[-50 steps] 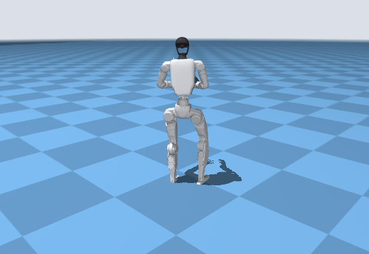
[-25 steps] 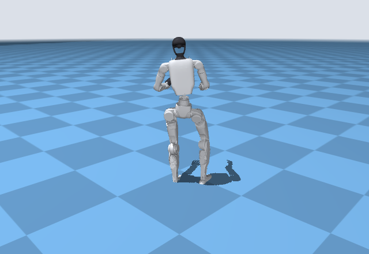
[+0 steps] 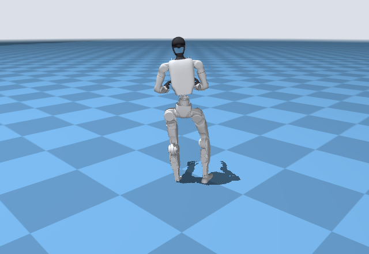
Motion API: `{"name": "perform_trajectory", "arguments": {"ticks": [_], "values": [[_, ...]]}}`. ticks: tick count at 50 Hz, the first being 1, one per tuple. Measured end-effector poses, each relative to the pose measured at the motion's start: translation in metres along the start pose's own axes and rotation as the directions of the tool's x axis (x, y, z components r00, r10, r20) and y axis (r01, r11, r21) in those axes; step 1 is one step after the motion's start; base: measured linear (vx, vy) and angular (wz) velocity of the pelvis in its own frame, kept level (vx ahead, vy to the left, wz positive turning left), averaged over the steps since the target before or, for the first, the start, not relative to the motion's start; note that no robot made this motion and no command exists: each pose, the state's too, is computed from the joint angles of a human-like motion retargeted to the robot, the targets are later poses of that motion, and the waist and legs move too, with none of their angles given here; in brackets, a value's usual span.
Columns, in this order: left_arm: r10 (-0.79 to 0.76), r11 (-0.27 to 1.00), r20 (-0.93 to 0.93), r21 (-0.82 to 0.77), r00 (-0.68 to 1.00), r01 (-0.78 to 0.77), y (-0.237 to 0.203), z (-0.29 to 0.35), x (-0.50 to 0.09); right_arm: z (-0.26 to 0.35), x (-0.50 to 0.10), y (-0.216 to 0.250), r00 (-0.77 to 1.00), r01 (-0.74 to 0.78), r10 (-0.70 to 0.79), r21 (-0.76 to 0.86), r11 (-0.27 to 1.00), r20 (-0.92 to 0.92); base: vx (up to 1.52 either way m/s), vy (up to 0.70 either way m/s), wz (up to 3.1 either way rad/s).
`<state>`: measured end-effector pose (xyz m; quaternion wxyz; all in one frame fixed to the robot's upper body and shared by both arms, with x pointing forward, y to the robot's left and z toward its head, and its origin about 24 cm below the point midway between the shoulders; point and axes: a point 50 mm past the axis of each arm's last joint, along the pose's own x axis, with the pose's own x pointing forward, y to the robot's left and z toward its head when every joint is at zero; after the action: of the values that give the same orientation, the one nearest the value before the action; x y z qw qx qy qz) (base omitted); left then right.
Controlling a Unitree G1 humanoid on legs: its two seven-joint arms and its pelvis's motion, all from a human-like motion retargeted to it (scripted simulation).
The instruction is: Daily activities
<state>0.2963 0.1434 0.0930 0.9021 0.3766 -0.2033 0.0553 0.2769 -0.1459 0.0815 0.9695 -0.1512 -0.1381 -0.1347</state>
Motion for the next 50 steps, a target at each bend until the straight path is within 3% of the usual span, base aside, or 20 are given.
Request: {"name": "perform_trajectory", "arguments": {"ticks": [15, 23, 30, 34, 44, 50], "values": [[-0.160, 0.986, -0.292, 0.002, 0.943, 0.168, -0.026, -0.057, -0.067, -0.065, -0.037, -0.008, 0.954, 0.016, -0.052, -0.121, 0.993, -0.297, -0.04, 0.00, 0.25], [-0.190, 0.964, -0.453, 0.084, 0.871, 0.254, -0.027, -0.096, -0.109, -0.061, -0.024, -0.039, 0.961, 0.138, -0.182, -0.210, 0.968, -0.208, -0.08, 0.00, 0.25], [-0.271, 0.894, -0.612, 0.127, 0.743, 0.430, -0.034, -0.130, -0.151, -0.058, -0.013, -0.048, 0.971, 0.141, -0.192, -0.310, 0.940, -0.140, -0.03, -0.01, 0.01], [-0.333, 0.843, -0.689, 0.088, 0.643, 0.531, -0.043, -0.140, -0.176, -0.080, -0.021, -0.040, 0.965, 0.018, -0.117, -0.382, 0.924, -0.235, 0.00, 0.00, 0.00], [-0.485, 0.746, -0.747, -0.083, 0.454, 0.661, -0.075, -0.134, -0.216, -0.140, -0.082, 0.005, 0.792, -0.488, 0.203, -0.396, 0.778, -0.577, -0.02, -0.05, 0.10], [-0.532, 0.705, -0.762, -0.157, 0.369, 0.691, -0.087, -0.128, -0.237, -0.153, -0.105, 0.009, 0.710, -0.596, 0.248, -0.374, 0.711, -0.659, -0.05, -0.06, 0.16]]}}
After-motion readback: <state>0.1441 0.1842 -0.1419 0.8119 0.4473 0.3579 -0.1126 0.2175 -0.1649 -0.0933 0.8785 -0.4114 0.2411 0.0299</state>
